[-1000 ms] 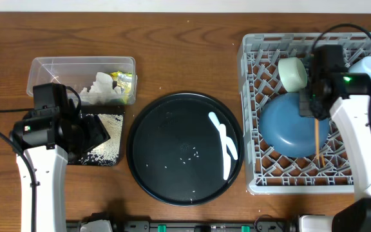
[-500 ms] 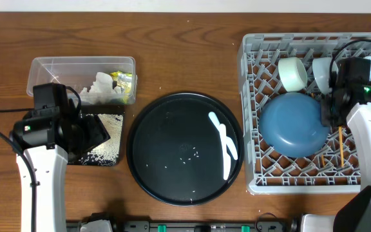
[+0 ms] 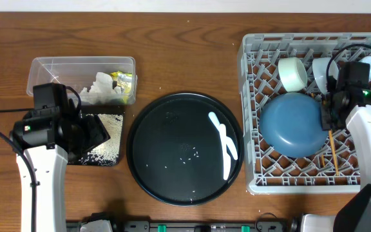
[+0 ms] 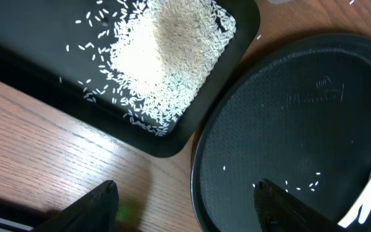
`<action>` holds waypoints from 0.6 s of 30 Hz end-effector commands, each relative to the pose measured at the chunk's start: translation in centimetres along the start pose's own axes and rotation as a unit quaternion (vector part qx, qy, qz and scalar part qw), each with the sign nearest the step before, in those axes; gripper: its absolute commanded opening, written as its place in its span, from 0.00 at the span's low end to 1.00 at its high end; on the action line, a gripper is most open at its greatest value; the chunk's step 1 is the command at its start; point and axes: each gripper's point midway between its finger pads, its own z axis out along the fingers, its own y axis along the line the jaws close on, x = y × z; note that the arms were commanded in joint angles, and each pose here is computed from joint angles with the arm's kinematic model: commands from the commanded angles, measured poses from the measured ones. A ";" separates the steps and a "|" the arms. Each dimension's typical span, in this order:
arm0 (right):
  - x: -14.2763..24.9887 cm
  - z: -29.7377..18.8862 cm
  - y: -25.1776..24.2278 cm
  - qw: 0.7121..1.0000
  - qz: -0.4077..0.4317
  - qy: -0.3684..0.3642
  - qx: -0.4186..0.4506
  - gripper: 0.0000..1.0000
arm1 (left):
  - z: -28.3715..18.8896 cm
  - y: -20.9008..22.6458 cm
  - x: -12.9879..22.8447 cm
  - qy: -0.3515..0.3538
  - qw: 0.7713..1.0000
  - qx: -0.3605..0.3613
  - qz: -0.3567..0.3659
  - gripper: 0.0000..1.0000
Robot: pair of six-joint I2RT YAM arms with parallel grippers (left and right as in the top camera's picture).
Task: Sort waste into correct bins and load items into the dishwasher rack
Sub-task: 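Open right gripper to drop the chopstick and lift away, then move right gripper to the round tray and grasp a white spoon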
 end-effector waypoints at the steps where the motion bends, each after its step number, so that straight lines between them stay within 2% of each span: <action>1: -0.3 -0.5 1.3 0.999 -0.001 -0.013 -0.037 0.64 | 0.2 0.3 0.1 0.005 1.000 -0.005 -0.005 0.69; 4: -1.0 -1.4 2.3 0.997 -0.003 -0.029 -0.070 0.64 | 0.2 0.3 0.1 0.005 1.000 -0.005 -0.005 0.69; 8: -3.5 -5.3 5.3 0.982 0.001 -0.097 -0.165 0.62 | 0.2 0.3 0.1 0.005 1.000 -0.005 -0.005 0.69; 10: -4.9 -8.4 7.4 0.960 0.018 -0.139 -0.241 0.60 | 0.2 0.3 0.1 0.005 1.000 -0.005 -0.005 0.69; 12: -6.2 -12.5 10.3 0.919 0.024 -0.185 -0.346 0.52 | 0.2 0.3 0.1 0.005 1.000 -0.005 -0.005 0.69; 14: -6.6 -15.1 12.1 0.890 0.031 -0.203 -0.408 0.47 | 0.2 0.3 0.1 0.005 1.000 -0.005 -0.005 0.69; 16: -6.5 -16.4 13.9 0.878 0.021 -0.200 -0.435 0.47 | 0.2 0.3 0.1 0.005 1.000 -0.005 -0.005 0.69; 18: -5.9 -16.8 15.8 0.878 -0.005 -0.190 -0.439 0.48 | 0.2 0.3 0.1 0.005 1.000 -0.005 -0.005 0.69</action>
